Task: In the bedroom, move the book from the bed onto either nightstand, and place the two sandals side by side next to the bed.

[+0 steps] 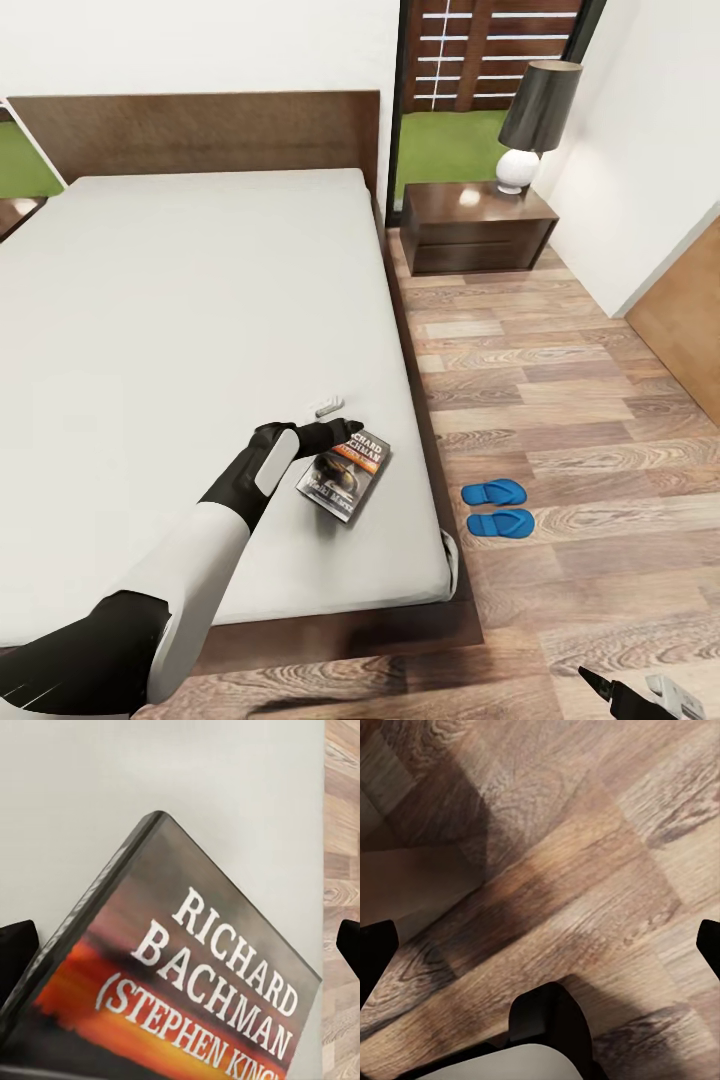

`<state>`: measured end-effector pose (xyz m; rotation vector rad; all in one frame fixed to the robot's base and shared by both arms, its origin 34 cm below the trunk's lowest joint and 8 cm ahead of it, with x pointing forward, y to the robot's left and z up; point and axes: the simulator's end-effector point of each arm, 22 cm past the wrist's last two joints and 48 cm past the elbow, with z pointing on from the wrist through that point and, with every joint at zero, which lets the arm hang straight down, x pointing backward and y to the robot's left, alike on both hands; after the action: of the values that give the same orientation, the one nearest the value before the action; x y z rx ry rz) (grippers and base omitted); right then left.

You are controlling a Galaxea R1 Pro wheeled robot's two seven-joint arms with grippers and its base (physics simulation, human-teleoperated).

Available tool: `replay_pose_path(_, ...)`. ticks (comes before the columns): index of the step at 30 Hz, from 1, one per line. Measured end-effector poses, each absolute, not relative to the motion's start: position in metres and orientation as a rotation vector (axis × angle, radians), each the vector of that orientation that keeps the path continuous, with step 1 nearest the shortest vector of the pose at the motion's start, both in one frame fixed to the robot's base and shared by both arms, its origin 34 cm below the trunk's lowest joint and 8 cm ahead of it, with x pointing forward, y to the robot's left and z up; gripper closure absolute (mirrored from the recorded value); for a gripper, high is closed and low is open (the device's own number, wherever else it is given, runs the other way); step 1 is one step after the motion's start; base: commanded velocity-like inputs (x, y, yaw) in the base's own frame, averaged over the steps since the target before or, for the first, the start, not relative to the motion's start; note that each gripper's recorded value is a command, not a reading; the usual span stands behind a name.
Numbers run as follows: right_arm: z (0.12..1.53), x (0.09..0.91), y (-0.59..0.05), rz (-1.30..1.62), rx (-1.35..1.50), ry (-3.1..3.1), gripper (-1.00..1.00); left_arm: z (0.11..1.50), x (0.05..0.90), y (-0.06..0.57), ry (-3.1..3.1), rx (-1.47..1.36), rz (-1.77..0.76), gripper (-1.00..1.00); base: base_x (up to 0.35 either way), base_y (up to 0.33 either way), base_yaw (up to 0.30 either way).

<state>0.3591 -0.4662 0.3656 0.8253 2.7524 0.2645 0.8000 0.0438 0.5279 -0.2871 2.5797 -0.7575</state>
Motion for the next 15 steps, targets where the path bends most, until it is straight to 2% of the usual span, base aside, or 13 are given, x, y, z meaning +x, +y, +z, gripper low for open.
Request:
replay_pose_path(11, 0.3656, 0.3595, -0.4661, 0.265, 0.825, 2.752, -1.00, 0.5278, 0.8000, 0.0438, 2.580, -0.287, -0.757, -1.00, 0.000, 0.000, 0.000)
replay_pose_path(15, 0.3654, 0.3590, -0.4659, 0.265, 0.825, 2.753, -1.00, 0.5275, 0.8002, 0.0439, 2.580, -0.287, -0.757, -1.00, -0.156, 0.000, 0.000)
